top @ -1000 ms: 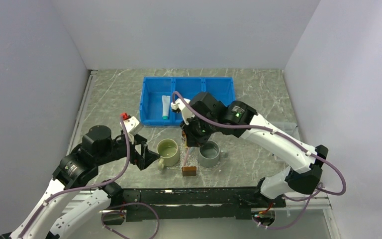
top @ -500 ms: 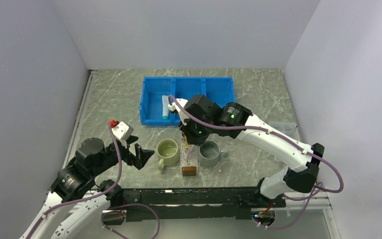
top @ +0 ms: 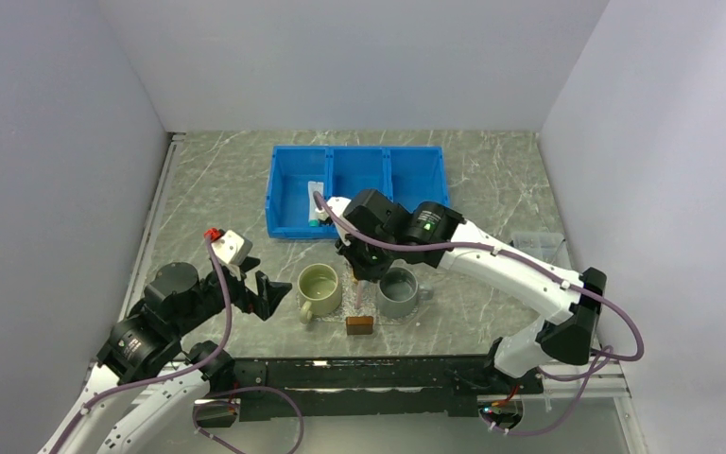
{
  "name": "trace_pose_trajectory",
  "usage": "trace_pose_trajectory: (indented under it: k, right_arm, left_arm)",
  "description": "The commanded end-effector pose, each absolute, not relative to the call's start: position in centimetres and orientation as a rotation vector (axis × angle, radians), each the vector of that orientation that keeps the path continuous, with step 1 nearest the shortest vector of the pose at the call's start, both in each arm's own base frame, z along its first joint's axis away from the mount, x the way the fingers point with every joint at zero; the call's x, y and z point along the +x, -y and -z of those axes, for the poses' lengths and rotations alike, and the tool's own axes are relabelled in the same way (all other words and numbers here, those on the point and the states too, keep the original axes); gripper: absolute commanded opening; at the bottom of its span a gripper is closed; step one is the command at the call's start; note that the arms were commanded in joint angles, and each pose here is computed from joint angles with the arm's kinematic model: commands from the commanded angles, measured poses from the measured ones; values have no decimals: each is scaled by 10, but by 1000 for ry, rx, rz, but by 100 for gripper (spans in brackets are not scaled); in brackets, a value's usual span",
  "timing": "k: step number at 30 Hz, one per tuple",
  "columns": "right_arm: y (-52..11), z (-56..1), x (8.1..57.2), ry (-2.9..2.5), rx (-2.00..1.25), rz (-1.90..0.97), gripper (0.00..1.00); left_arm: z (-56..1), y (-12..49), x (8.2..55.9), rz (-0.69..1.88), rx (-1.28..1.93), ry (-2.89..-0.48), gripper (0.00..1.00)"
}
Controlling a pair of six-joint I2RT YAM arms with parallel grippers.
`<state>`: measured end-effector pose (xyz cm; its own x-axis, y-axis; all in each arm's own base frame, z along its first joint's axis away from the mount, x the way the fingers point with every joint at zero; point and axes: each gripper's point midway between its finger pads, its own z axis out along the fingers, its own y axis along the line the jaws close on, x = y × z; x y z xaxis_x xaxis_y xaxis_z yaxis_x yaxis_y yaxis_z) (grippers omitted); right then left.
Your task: Prepare toiletry sets of a toothbrush and toothpaste on the tray
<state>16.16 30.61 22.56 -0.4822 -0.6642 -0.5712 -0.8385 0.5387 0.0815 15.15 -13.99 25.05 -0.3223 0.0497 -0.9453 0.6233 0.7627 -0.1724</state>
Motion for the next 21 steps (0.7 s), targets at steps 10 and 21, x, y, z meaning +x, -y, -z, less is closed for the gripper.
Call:
trace_pose_trajectory:
  k: [10, 21]
  right_arm:
    - [-324, -198, 158, -2328, -1268, -536, 0]
    - [-326, -188, 157, -2345, -1278, -538, 0]
  left_arm:
    - [-258, 137, 157, 610, 489, -1792, 99]
    - [-258, 136, 157, 604, 488, -1794, 100]
